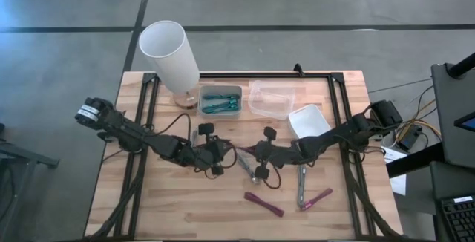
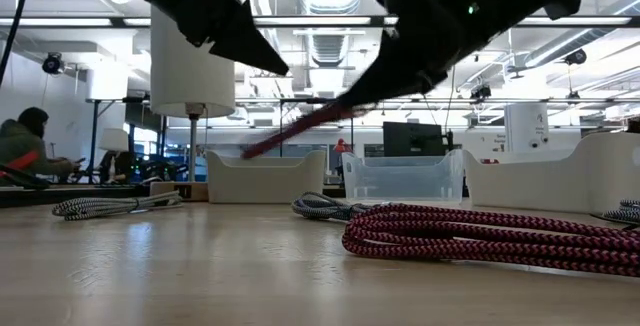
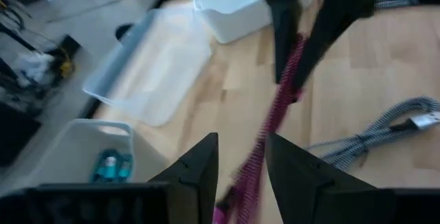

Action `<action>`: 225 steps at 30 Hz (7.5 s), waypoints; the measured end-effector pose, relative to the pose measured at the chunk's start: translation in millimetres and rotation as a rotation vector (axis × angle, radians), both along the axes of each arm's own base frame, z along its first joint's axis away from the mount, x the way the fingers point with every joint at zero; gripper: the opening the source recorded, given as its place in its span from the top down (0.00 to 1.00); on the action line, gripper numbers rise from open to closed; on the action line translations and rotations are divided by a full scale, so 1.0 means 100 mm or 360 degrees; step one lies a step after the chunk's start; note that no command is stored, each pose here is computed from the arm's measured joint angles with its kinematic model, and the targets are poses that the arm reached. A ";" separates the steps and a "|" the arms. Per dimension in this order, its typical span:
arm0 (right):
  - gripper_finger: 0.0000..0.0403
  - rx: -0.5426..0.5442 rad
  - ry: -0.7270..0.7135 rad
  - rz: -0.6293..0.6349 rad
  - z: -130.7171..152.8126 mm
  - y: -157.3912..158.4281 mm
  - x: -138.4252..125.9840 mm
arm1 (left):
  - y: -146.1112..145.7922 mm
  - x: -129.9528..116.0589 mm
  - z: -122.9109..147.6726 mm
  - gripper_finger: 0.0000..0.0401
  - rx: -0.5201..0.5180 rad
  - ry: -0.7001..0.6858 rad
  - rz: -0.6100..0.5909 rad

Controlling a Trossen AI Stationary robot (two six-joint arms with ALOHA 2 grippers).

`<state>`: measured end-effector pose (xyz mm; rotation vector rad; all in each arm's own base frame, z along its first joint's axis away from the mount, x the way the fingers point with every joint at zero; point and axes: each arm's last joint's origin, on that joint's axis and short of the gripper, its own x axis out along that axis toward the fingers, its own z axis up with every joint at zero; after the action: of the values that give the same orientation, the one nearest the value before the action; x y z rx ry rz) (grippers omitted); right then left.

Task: Pick & Place USB Port
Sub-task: Put the left black and pink USB cable into the transparent bin

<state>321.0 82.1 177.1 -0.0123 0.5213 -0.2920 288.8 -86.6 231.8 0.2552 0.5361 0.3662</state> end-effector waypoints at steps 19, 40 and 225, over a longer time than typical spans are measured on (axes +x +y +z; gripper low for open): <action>0.94 -0.0321 0.0206 -0.0606 0.74 -0.53 -0.84 | 0.01 0.03 0.06 0.69 0.0170 0.0054 -0.0068; 0.94 0.0112 0.0433 -0.0640 0.66 -1.52 -0.86 | 0.06 0.04 0.06 0.69 0.0179 0.0060 -0.0046; 0.97 0.0091 0.1343 -0.0700 0.05 -2.27 0.17 | 0.08 -0.01 0.03 0.69 -0.0031 0.0111 0.0061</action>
<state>337.8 -144.7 182.3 0.0370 1.3765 -0.7099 288.1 -78.3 234.7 0.2399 0.6134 0.3905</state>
